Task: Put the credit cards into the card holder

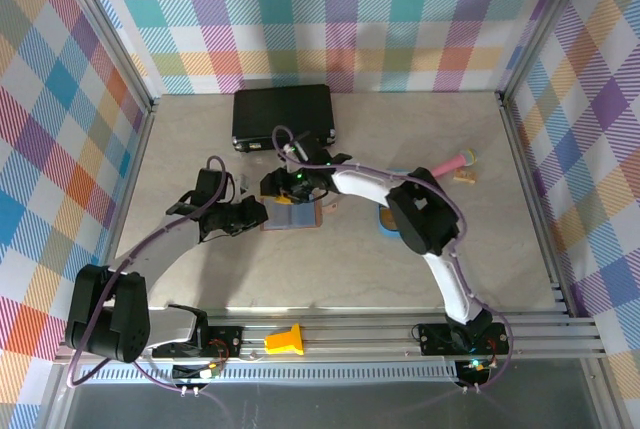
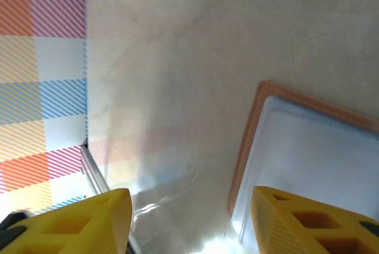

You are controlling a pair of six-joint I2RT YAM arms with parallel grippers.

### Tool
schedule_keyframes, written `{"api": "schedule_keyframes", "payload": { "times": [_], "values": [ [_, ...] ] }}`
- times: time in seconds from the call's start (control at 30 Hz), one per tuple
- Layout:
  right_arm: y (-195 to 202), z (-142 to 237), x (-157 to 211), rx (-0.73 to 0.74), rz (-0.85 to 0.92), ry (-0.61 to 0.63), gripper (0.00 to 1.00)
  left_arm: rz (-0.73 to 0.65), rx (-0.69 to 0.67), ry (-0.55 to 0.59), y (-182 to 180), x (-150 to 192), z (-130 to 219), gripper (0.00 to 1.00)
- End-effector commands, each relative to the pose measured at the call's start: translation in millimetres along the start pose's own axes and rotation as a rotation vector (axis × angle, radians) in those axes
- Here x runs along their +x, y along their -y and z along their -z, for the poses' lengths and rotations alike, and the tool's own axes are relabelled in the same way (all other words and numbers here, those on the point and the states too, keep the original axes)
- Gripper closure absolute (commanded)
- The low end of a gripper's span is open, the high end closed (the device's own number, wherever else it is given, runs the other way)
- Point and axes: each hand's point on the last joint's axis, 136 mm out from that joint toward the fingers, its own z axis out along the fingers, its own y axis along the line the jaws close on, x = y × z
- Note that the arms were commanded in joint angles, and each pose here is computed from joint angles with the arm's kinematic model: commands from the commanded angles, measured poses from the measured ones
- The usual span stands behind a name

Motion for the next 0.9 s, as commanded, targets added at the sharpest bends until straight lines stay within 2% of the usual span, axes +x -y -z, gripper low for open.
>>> {"api": "schedule_keyframes", "payload": {
  "times": [0.0,0.1,0.17,0.27,0.37,0.47,0.63,0.8,0.87],
  "values": [
    [-49.6,95.1,-50.3,-0.08,0.197,0.231,0.44,-0.09,0.093,0.043,28.6,-12.9,18.6,0.84],
    [-36.3,160.6,-56.9,-0.05,0.285,0.355,0.43,-0.15,0.15,0.062,49.3,-18.6,29.3,0.68],
    [-23.1,201.5,-53.9,-0.01,0.405,0.43,0.44,-0.201,0.171,0.081,64.0,-23.3,35.0,0.59],
    [2.4,254.0,-37.5,0.186,0.707,0.521,0.43,-0.325,0.214,0.131,93.6,-32.3,39.8,0.43],
    [31.1,290.2,-18.4,0.365,0.927,0.509,0.4,-0.475,0.283,0.164,123.7,-34.5,38.6,0.33],
    [56.2,309.5,1.6,0.449,1.018,0.369,0.4,-0.648,0.391,0.179,154.3,-30.8,34.9,0.29],
    [82.1,299.3,50.0,0.445,1.298,0.085,0.38,-0.935,0.518,0.192,189.1,-15.1,20.6,0.25],
    [117.9,292.6,65.4,0.47,1.387,-0.164,0.39,-1.062,0.592,0.176,205.4,-6.0,2.7,0.23],
    [130.4,289.4,68.0,0.475,1.425,-0.227,0.44,-1.111,0.596,0.164,204.0,-0.4,-3.5,0.23]
  ]
}}
